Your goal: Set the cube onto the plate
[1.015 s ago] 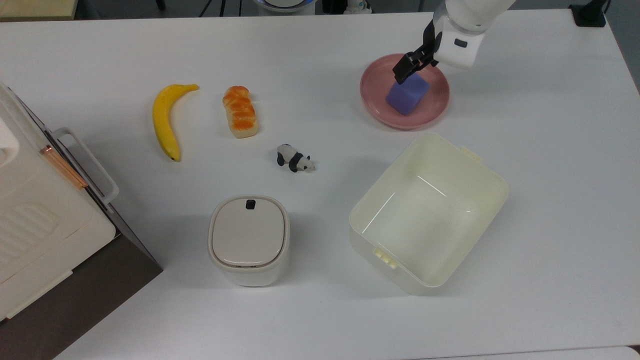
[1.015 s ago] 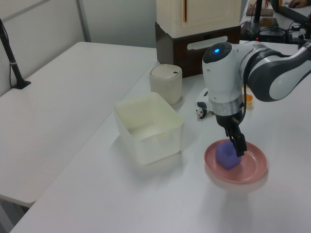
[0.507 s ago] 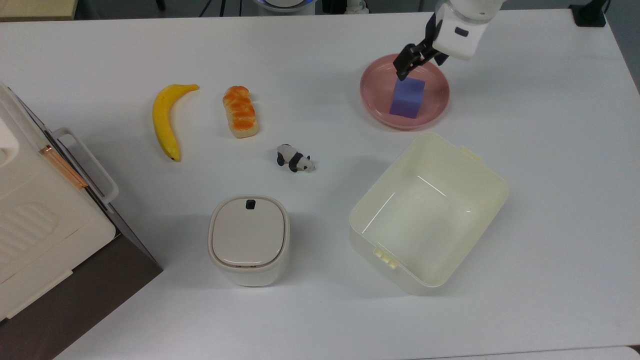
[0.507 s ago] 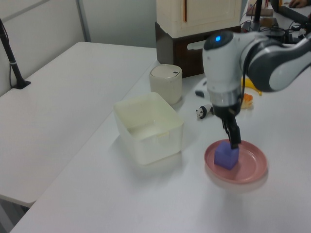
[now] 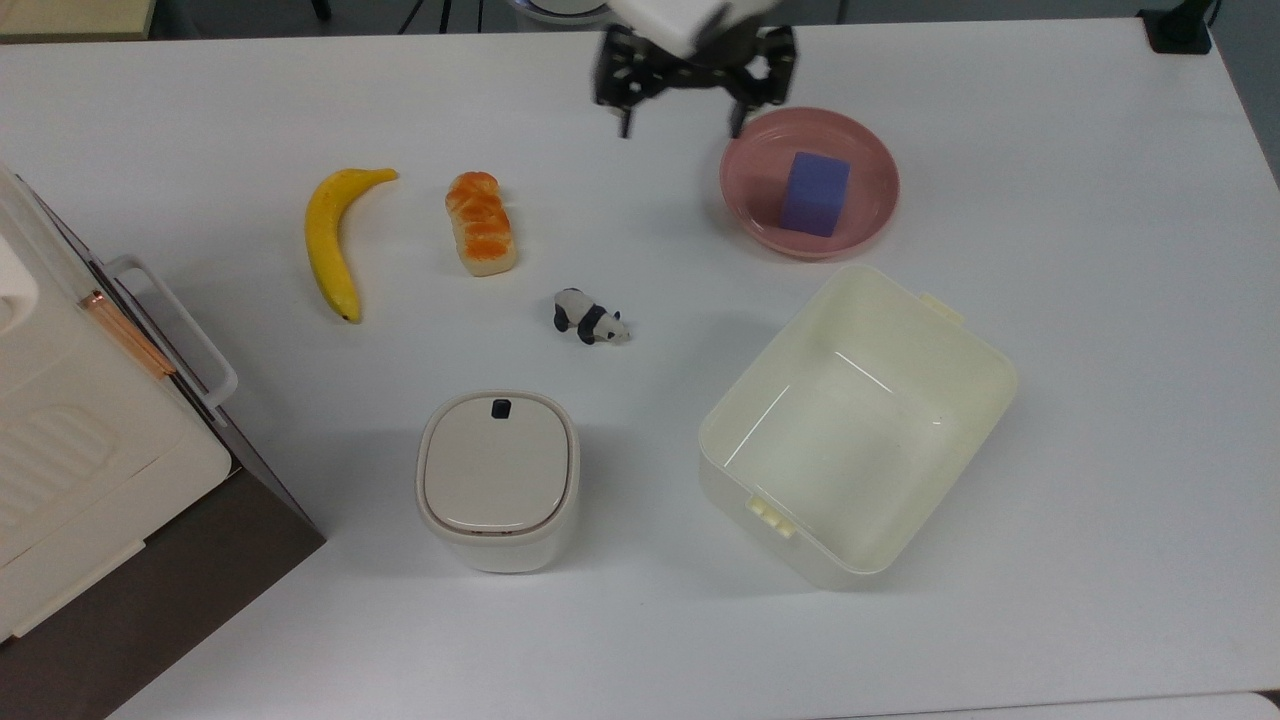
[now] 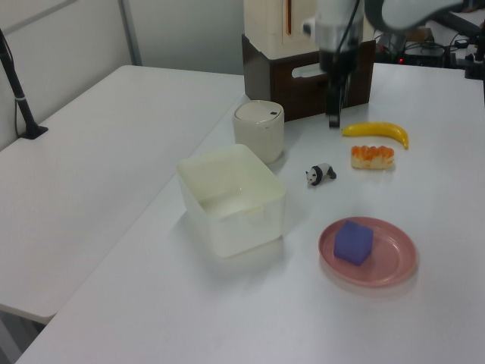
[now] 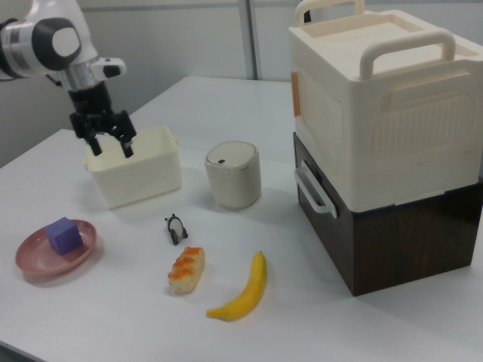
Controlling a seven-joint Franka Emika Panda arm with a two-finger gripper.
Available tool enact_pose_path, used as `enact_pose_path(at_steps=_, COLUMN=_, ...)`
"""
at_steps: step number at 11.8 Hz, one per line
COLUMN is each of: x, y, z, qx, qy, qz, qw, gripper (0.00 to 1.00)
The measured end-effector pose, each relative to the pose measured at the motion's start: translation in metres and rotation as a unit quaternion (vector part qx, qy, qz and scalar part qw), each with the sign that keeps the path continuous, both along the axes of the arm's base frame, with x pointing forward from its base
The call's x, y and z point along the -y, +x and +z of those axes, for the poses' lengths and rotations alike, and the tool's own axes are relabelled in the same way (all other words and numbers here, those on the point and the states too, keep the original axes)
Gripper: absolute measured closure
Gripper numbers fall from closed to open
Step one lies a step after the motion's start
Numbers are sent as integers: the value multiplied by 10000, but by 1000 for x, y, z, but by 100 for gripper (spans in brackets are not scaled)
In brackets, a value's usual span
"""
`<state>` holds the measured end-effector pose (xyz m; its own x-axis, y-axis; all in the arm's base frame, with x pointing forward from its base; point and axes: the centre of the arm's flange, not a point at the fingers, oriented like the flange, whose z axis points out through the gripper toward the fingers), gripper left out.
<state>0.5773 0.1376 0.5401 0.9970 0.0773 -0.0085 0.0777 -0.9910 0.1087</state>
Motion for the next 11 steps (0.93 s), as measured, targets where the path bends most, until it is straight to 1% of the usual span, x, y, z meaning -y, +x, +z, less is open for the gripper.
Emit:
enact_pose_path(at_steps=2, x=61, y=0, z=29, qx=227, qy=10, qz=-528, qw=9983, gripper=0)
enact_pose_path(at_steps=4, x=98, y=-6, z=45, qx=281, qy=-12, qz=-837, qw=9961, gripper=0)
enact_pose_path(at_steps=7, x=120, y=-12, z=58, qx=375, qy=-16, qz=-1029, qw=9940, gripper=0)
enact_pose_path(at_steps=8, x=123, y=-12, z=59, qx=368, qy=57, qz=-1019, qw=9941, gripper=0)
enact_pose_path(at_steps=11, x=128, y=-13, z=59, qx=306, qy=425, qz=-948, qw=9941, gripper=0)
